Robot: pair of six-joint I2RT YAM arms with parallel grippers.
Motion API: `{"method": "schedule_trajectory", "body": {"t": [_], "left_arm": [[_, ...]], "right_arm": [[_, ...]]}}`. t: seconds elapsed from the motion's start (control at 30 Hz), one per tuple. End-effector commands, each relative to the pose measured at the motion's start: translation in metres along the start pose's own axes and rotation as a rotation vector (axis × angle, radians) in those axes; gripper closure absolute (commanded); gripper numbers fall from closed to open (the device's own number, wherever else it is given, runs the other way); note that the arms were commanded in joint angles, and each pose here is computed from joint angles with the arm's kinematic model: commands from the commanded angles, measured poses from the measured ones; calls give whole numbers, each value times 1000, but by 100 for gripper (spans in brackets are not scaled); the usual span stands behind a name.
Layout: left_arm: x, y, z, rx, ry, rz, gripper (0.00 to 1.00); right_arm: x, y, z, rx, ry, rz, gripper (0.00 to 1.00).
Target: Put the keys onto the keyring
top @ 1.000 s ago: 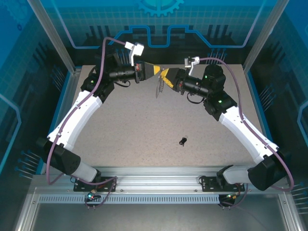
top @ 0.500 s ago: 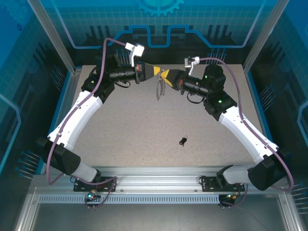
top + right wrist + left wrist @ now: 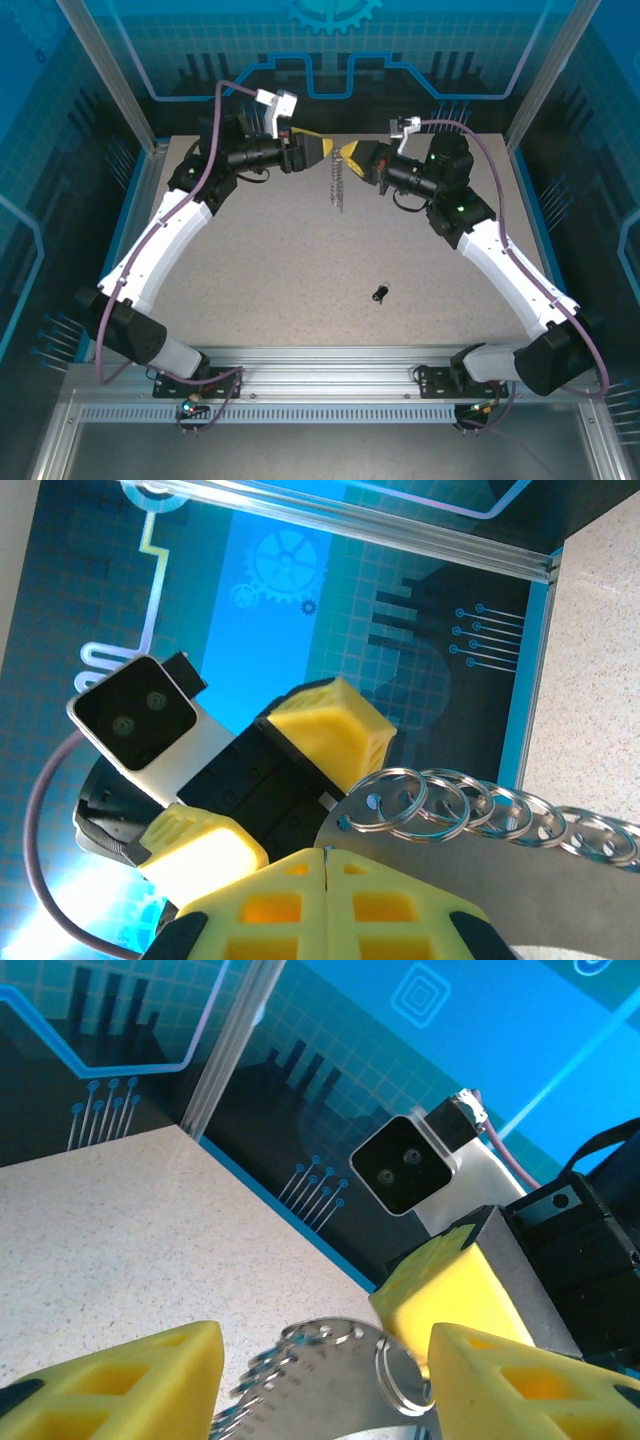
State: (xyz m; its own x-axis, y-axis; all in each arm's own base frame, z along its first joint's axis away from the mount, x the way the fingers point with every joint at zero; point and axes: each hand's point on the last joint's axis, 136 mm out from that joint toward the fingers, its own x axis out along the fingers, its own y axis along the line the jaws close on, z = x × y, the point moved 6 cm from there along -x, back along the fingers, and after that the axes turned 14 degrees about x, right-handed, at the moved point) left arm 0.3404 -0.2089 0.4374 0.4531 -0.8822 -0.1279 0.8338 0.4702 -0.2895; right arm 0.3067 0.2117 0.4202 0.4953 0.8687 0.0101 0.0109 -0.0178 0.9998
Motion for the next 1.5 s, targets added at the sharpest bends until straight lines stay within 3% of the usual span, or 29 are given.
{"method": "schedule_trajectory", "body": {"t": [0.0,0.2,0.67,1.47], "left_arm": [[-14,-4,4,36,-15,52,41],[-14,-11,4,-21,-2,-2,39],[-3,-8,-9,-293,13,-91,45],[14,-6,-14,-322,11,-128,55]], "right_arm": [[-1,5,7,45,-10,34,100],[0,-1,12,88,-12,48,100],[10,-2,17,78,12,70,100],[15,3,15,66,31,85,100]]}}
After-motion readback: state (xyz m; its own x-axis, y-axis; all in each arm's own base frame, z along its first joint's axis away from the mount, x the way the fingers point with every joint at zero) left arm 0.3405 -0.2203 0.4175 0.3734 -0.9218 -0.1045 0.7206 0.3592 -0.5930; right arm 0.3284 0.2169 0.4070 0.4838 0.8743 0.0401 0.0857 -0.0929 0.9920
